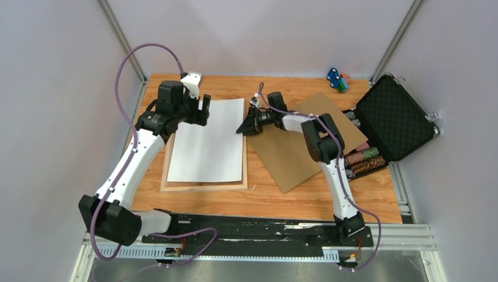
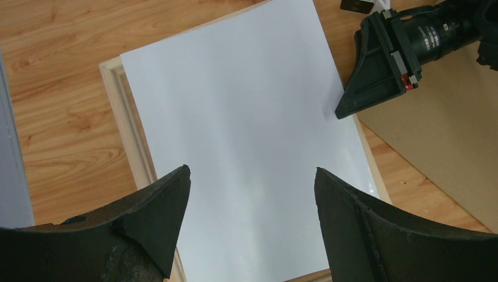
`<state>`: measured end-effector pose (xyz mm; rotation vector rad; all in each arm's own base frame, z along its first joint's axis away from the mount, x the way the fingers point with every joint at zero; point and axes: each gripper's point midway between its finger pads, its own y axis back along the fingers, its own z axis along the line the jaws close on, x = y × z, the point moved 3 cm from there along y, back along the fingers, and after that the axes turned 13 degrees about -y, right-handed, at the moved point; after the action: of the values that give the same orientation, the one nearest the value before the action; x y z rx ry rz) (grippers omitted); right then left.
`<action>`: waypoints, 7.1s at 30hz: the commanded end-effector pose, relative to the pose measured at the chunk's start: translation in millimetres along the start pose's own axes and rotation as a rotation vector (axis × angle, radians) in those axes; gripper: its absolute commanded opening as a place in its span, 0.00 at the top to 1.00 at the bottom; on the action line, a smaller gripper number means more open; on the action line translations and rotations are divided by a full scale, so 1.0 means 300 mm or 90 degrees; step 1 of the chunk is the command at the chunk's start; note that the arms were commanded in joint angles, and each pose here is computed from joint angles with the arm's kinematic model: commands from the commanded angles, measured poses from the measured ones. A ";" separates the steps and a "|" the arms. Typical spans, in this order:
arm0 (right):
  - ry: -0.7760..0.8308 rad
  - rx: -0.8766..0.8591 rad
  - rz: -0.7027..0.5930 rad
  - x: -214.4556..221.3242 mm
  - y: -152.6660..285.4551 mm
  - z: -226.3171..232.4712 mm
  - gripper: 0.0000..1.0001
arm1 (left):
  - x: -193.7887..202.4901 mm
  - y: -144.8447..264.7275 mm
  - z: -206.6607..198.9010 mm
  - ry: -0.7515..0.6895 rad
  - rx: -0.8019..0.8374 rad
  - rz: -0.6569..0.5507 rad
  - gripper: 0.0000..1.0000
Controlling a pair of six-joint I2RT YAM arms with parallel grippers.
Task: Put the photo into the frame
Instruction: Turn over the photo from the photo frame.
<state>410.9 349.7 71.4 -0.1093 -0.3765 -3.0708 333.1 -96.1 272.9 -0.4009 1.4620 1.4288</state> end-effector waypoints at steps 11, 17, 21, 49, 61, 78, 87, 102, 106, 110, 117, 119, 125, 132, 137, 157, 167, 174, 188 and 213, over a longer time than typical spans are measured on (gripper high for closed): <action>-0.029 -0.001 0.000 0.006 -0.044 -0.006 1.00 | -0.036 0.031 0.026 -0.005 -0.018 -0.039 0.14; -0.071 0.012 0.013 0.030 -0.030 0.018 1.00 | -0.036 0.031 0.029 -0.004 -0.019 -0.039 0.14; -0.081 0.026 0.032 0.036 -0.024 0.039 1.00 | -0.034 0.030 0.030 -0.004 -0.019 -0.037 0.14; -0.040 -0.006 0.088 0.011 0.062 0.046 1.00 | -0.009 0.009 0.057 -0.017 -0.040 -0.014 0.14; -0.013 -0.003 0.130 0.013 -0.007 0.034 1.00 | 0.009 -0.012 0.086 -0.035 -0.071 0.011 0.14; 0.014 0.018 0.138 0.036 -0.057 0.002 1.00 | 0.022 -0.025 0.096 -0.033 -0.078 0.016 0.14; 0.035 0.042 0.110 0.017 -0.057 0.001 1.00 | 0.025 -0.020 0.092 -0.033 -0.076 0.011 0.14; 0.024 0.064 0.076 0.023 -0.053 -0.012 1.00 | 0.020 -0.003 0.090 -0.031 -0.075 0.000 0.14; 0.023 0.069 0.064 0.027 -0.049 -0.013 1.00 | 0.019 0.004 0.091 -0.031 -0.077 -0.002 0.13; 0.022 0.072 0.057 0.042 -0.041 -0.010 1.00 | 0.018 0.008 0.090 -0.031 -0.077 -0.005 0.13; 0.028 0.070 0.050 0.036 -0.045 -0.005 1.00 | 0.015 0.012 0.089 -0.030 -0.075 -0.008 0.13; 0.028 0.070 0.048 0.030 -0.048 -0.008 1.00 | 0.014 0.015 0.090 -0.031 -0.076 -0.009 0.13; 0.030 0.073 0.042 0.017 -0.059 -0.011 1.00 | 0.015 0.018 0.092 -0.031 -0.078 -0.009 0.13; 0.030 0.074 0.040 0.006 -0.074 -0.016 1.00 | 0.015 0.017 0.092 -0.031 -0.078 -0.009 0.13; 0.027 0.080 0.037 0.010 -0.073 -0.021 0.99 | 0.012 0.023 0.092 -0.032 -0.079 -0.013 0.13; 0.056 0.126 0.004 0.048 -0.037 0.048 0.48 | -0.004 0.062 0.092 -0.032 -0.082 -0.037 0.13; 0.114 0.195 -0.039 0.062 -0.015 0.097 0.40 | -0.016 0.089 0.090 -0.033 -0.083 -0.057 0.13; 0.196 0.246 -0.083 0.065 0.041 0.167 0.32 | -0.018 0.102 0.095 -0.032 -0.091 -0.062 0.10; 0.348 0.356 -0.136 0.155 0.221 0.221 0.29 | -0.016 0.110 0.097 -0.030 -0.095 -0.061 0.00; 0.346 0.364 -0.370 0.577 0.916 0.051 0.30 | -0.145 -0.348 -0.372 -0.120 0.381 -0.110 0.00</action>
<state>255.0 86.3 148.9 0.8042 -1.4929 -3.1647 368.5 -191.4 228.8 -0.0965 1.5917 0.9849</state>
